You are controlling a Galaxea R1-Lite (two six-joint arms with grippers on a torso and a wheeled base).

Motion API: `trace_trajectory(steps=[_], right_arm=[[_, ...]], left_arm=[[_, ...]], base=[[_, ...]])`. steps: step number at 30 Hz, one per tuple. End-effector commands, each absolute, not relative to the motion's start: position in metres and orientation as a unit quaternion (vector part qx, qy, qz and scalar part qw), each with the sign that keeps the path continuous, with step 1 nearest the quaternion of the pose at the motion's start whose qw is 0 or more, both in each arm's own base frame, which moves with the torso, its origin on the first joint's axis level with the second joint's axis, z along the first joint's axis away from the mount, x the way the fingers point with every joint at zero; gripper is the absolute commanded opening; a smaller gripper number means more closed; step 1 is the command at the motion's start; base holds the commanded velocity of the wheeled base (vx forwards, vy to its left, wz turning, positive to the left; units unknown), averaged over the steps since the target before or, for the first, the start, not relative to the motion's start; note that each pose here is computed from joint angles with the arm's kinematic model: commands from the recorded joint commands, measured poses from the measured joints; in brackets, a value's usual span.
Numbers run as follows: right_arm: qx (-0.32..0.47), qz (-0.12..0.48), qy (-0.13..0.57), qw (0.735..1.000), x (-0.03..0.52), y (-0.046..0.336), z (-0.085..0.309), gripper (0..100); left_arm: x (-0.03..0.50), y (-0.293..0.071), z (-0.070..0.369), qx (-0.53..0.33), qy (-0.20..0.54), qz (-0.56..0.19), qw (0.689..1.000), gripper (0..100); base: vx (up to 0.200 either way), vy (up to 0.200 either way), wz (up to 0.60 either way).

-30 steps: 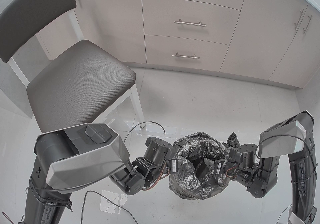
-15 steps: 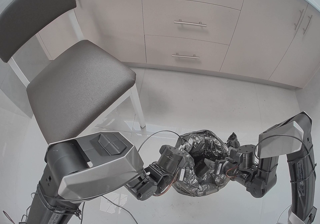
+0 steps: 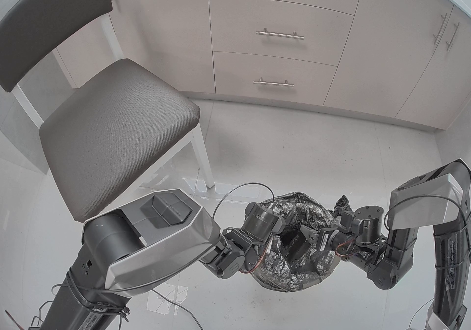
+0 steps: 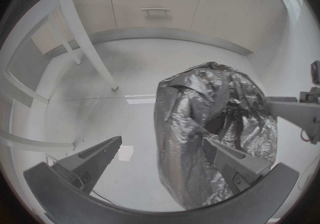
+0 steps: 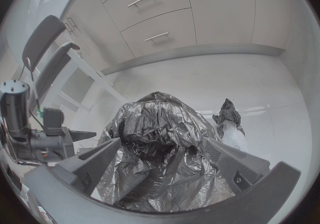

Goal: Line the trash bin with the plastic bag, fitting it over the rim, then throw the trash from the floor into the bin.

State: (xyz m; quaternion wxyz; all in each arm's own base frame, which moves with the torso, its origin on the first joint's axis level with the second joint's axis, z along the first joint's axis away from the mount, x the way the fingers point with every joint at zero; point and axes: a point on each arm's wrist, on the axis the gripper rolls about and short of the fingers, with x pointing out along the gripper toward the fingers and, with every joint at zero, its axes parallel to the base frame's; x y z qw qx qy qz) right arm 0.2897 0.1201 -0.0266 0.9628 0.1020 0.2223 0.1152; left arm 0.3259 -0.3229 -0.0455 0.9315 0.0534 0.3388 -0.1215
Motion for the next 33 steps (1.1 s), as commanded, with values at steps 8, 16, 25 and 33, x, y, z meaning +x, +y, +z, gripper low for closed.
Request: trace_trajectory(steps=[8,16,25,33], right_arm=[[0.112,0.122,0.186,0.968,0.289,0.120,-0.004,100],[0.112,0.122,0.187,0.968,0.289,0.120,-0.004,100],[0.107,0.109,0.197,0.968,0.295,0.117,-0.017,100],[0.095,0.086,0.204,0.971,0.304,0.105,-0.030,100]], left_arm=[[0.341,-0.317,-0.057,0.072,0.357,-0.088,0.927,100],[0.343,-0.321,-0.052,0.103,0.377,-0.062,0.918,100],[0.335,-0.328,-0.048,0.112,0.374,-0.060,0.918,100],[0.322,-0.335,-0.019,0.072,0.361,-0.065,0.928,100]], base=[[0.000,0.000,0.00],[0.000,0.000,0.00],[0.000,0.000,0.00],[0.000,0.000,0.00]])
